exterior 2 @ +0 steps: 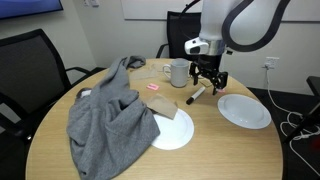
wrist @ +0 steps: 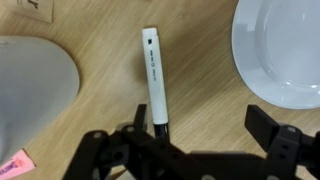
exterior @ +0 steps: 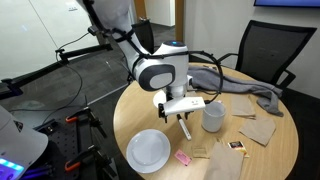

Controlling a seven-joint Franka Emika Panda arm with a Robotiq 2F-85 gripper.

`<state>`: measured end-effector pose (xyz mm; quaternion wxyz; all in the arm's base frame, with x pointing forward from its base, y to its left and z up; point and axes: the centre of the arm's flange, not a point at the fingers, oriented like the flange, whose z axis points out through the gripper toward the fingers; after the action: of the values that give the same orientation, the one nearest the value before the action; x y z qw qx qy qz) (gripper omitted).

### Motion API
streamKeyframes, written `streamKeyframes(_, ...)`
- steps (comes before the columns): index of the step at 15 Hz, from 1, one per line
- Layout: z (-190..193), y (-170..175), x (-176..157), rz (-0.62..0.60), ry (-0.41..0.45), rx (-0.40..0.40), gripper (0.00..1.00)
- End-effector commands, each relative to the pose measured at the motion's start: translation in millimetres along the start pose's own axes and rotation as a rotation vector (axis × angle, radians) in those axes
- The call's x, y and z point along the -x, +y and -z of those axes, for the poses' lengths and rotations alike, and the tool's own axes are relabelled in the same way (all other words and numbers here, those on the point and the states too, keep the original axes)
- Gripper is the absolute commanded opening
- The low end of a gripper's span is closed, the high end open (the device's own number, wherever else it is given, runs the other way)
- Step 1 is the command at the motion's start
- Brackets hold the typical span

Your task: Put the marker in the mug

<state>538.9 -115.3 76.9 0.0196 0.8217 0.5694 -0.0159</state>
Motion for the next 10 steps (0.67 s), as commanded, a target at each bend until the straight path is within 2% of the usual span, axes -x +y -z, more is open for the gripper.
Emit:
streamKeyframes(1,-7.3,13.0,-8.0,0.015,0.007,0.024,1.0)
streamKeyframes(10,-19.8,41.1,-26.7,0.022,-0.009,0.029,0.99)
